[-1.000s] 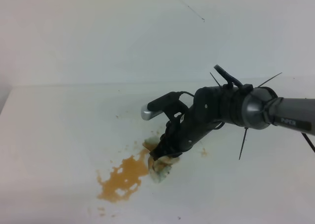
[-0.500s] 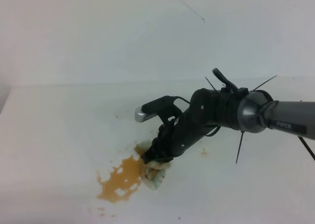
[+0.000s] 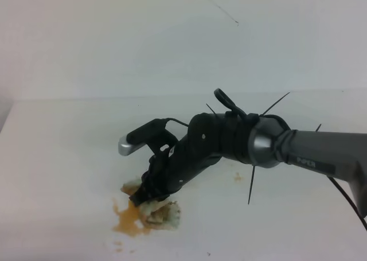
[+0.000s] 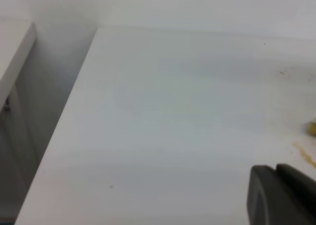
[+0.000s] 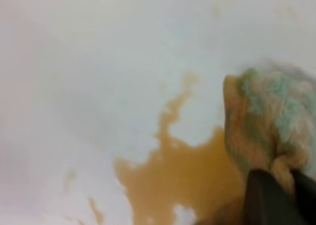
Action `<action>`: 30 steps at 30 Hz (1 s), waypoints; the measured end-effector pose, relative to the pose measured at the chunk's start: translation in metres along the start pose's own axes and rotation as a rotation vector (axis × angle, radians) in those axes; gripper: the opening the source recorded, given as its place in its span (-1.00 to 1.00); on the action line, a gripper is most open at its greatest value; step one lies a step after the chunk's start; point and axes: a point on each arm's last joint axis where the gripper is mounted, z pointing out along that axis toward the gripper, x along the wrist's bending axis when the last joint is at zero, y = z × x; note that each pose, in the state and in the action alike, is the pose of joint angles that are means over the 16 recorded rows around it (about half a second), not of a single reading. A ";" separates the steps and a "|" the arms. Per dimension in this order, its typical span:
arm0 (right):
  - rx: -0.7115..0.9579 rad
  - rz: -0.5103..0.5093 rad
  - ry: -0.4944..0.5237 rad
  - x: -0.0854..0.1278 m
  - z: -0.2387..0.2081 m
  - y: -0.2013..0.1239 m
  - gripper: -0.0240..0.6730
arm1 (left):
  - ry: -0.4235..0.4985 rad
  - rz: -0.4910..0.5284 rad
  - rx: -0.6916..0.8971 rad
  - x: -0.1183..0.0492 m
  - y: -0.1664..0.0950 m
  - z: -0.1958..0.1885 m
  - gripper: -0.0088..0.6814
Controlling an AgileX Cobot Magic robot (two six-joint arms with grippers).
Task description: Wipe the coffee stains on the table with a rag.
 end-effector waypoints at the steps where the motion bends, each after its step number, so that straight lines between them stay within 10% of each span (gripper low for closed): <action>1: -0.004 -0.004 0.007 0.003 0.001 0.001 -0.80 | 0.000 0.000 0.000 0.000 0.000 0.000 -0.97; 19: -0.008 -0.069 0.128 0.057 0.016 0.000 -0.80 | 0.000 0.000 0.000 0.000 -0.001 0.000 -0.97; 30: -0.010 -0.082 0.085 0.050 0.031 -0.005 -0.80 | 0.000 0.000 0.000 0.000 0.000 0.000 -0.97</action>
